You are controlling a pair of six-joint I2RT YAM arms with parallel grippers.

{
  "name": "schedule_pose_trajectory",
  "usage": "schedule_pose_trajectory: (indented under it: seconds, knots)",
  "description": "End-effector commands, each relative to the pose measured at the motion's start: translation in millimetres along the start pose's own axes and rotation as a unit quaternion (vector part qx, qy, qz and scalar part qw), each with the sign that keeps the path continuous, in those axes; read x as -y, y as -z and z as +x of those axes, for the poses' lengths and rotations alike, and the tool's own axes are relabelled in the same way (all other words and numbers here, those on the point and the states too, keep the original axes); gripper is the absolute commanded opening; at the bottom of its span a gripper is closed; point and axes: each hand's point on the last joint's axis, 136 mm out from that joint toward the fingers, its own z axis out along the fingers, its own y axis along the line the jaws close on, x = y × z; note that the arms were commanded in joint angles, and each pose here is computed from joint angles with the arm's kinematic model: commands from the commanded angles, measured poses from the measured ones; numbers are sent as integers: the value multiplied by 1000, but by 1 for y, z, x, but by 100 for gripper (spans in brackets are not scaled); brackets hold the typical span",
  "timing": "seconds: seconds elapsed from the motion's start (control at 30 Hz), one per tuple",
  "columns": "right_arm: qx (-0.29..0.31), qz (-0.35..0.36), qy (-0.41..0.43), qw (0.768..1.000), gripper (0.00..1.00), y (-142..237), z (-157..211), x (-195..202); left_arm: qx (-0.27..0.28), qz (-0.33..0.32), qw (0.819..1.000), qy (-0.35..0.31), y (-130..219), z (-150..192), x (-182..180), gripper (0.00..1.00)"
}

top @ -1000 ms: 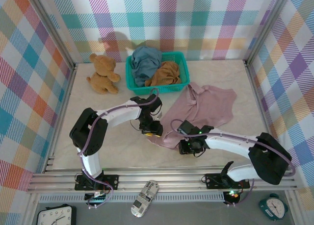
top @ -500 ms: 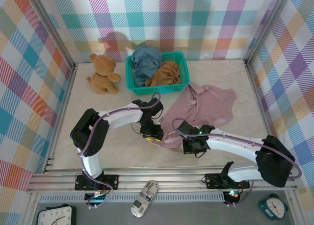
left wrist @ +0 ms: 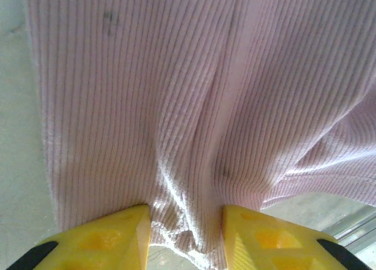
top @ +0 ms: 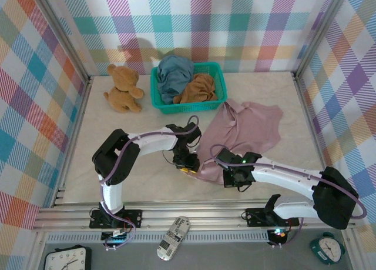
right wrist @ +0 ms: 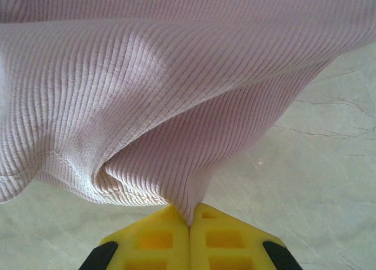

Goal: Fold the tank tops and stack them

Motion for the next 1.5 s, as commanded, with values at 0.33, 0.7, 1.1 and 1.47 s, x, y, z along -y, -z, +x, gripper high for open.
schedule_pose_trajectory:
  seconds: [0.33, 0.7, 1.1, 1.47]
  knots:
    - [2, -2, -16, 1000, 4, 5, 8, 8, 7, 4, 1000, -13, 8, 3, 15, 4]
    - [219, 47, 2, 975, 0, 126, -51, 67, 174, -10, 984, 24, 184, -29, 11, 0]
    - [499, 54, 148, 852, 0, 359, -154, 63, 488, -20, 872, 40, 418, -77, 15, 0]
    - [571, 142, 192, 785, 0, 455, -212, 71, 580, 39, 813, 15, 486, -123, 44, 0]
